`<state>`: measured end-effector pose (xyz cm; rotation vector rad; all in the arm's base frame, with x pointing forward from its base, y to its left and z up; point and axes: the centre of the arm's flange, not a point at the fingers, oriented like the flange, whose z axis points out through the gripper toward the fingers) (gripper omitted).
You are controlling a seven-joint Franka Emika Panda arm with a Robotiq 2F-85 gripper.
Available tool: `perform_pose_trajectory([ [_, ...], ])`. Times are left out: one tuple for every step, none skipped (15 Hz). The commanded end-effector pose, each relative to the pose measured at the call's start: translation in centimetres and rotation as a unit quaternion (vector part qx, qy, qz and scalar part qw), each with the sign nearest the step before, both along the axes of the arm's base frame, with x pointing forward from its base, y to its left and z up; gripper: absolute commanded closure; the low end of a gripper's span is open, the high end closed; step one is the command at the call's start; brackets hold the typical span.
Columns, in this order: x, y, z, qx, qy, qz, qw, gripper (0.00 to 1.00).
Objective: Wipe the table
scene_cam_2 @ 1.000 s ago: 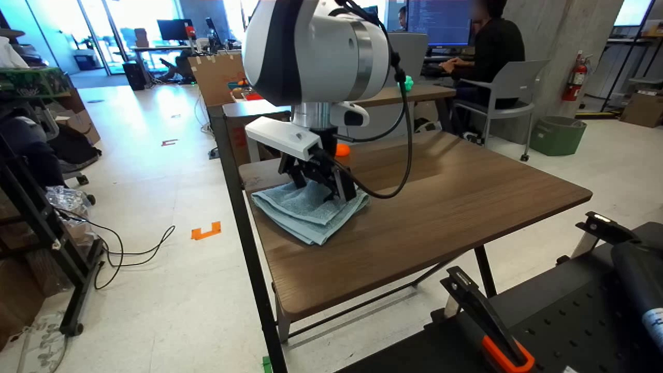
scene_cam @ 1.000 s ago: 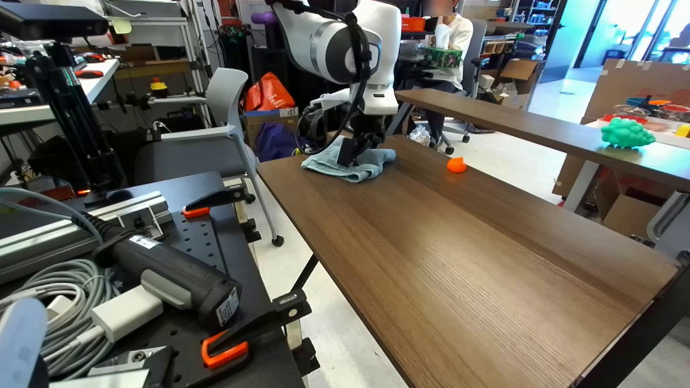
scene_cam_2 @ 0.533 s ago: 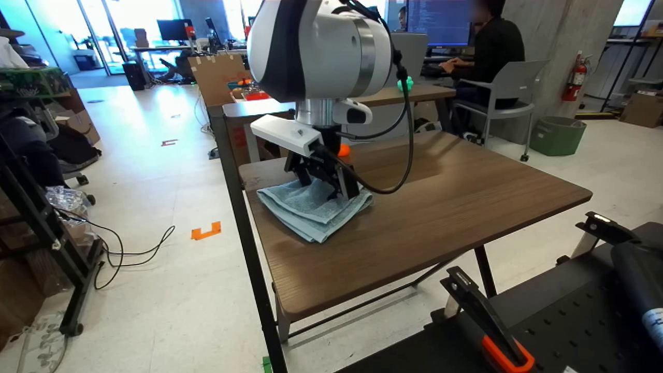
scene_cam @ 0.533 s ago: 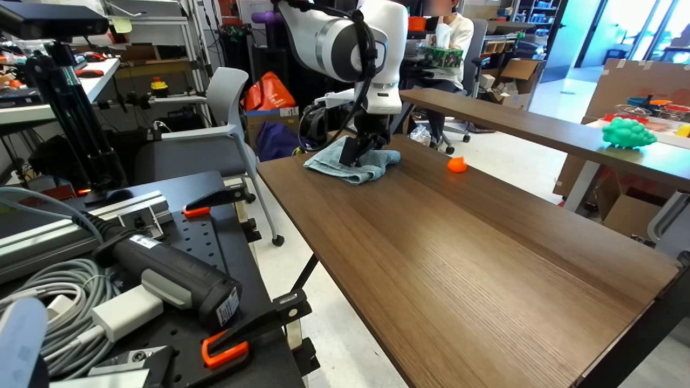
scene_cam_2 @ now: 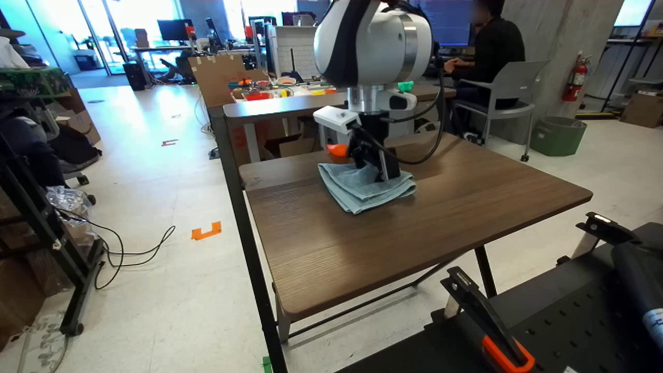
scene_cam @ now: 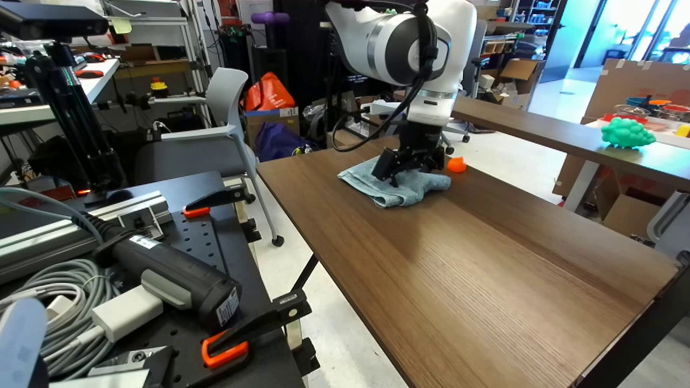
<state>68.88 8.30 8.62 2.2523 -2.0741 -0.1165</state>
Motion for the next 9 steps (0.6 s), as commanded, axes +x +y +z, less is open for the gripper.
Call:
perform_pose_trajectory([
  [0.9,-2.4,-3.6,-0.024,0.045,-0.050,0.9974,0.00],
  [0.8,-2.0,-3.4,-0.017,0.049,-0.040,0.9978,0.00],
  [0.0,-1.4,-2.5,-0.010,0.054,-0.018,0.9983,0.00],
  [-0.9,-1.0,-1.5,-0.003,0.053,0.013,0.9985,0.00],
  [-2.1,-0.7,-0.4,-0.001,0.050,0.051,0.9974,0.00],
  [-3.6,-0.6,0.7,-0.006,0.039,0.080,0.9961,0.00],
  [-4.5,-0.6,1.2,-0.008,0.037,0.108,0.9934,0.00],
  [-5.6,-0.7,1.7,-0.012,0.033,0.136,0.9901,0.00],
  [-6.6,-0.9,2.0,-0.014,0.032,0.164,0.9859,0.00],
])
